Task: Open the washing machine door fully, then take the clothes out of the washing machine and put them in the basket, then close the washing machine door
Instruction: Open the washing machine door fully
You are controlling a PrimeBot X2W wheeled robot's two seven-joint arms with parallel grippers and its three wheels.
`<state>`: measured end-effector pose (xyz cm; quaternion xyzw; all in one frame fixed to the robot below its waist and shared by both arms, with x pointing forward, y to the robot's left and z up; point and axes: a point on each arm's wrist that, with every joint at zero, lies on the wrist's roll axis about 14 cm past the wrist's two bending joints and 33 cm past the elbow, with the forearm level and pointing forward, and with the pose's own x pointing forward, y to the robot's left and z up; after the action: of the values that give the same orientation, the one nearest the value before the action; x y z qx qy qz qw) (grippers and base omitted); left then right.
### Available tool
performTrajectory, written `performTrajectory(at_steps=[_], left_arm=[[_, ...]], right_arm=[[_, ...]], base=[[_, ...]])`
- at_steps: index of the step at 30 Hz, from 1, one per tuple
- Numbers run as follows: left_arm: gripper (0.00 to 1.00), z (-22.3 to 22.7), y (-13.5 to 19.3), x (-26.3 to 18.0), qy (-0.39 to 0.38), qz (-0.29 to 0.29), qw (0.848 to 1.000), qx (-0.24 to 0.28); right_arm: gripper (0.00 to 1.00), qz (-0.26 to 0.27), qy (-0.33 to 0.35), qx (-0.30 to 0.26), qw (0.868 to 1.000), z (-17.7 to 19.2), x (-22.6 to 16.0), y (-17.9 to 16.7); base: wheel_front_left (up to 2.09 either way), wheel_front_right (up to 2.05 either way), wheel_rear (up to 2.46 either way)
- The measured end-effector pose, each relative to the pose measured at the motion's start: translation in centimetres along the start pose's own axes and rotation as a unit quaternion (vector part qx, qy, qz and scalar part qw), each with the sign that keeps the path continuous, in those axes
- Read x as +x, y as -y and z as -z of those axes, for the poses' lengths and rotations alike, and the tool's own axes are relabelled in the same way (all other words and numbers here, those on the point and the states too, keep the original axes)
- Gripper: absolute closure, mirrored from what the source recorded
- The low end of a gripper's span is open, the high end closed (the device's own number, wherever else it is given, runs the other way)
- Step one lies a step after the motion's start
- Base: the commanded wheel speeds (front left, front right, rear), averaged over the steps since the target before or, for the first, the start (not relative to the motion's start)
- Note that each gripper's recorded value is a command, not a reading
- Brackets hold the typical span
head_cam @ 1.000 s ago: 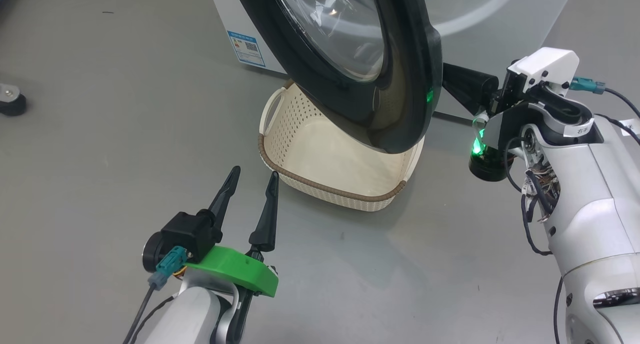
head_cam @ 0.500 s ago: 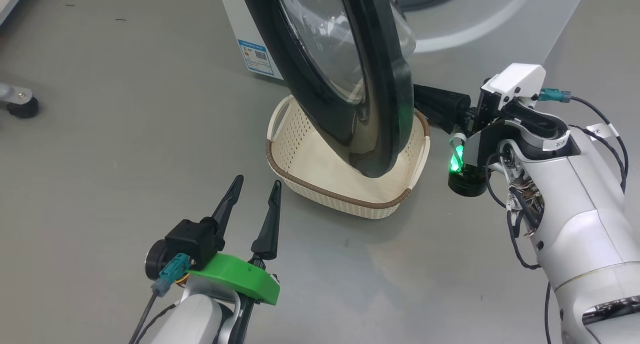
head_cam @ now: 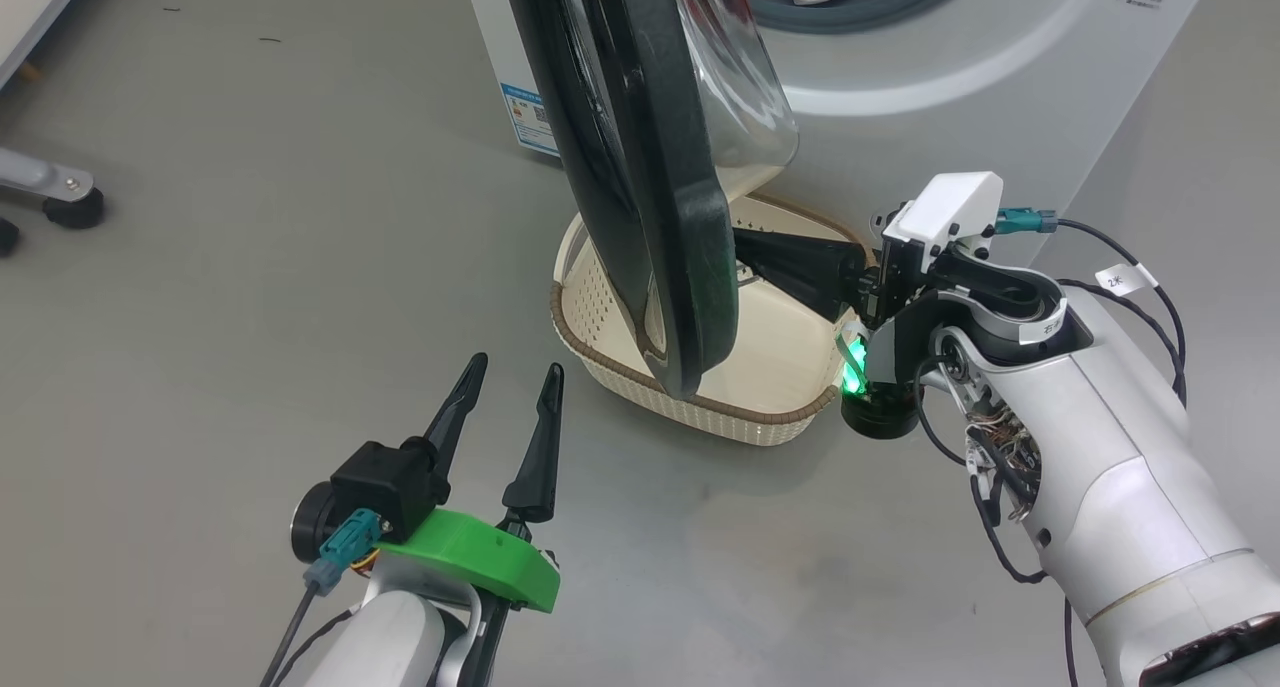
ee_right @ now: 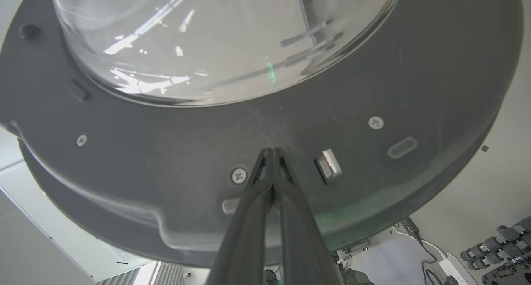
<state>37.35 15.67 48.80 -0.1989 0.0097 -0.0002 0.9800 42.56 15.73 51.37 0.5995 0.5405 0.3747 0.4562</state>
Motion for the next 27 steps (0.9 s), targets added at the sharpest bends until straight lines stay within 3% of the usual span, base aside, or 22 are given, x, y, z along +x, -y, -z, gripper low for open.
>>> performTrajectory(at_steps=[15, 23, 27], left_arm=[[0.0, -0.2, -0.6, -0.3, 0.004, -0.01, 1.0, -0.002], [0.0, -1.3, -0.7, -0.1, 0.022, -0.01, 1.0, 0.001], [0.0, -1.8, -0.6, -0.1, 0.03, -0.008, 1.0, 0.002]], right_arm=[[1.0, -0.006, 0.002, -0.014, 1.0, 1.3, 0.7, -0.4], [1.0, 0.011, 0.042, -0.113, 0.993, 0.8, -0.4, -0.6], [1.0, 0.024, 0.099, -0.19, 0.976, -1.3, -3.4, -0.9]], base=[[0.0, 0.0, 0.0], [0.0, 0.0, 0.0], [0.0, 0.0, 0.0]])
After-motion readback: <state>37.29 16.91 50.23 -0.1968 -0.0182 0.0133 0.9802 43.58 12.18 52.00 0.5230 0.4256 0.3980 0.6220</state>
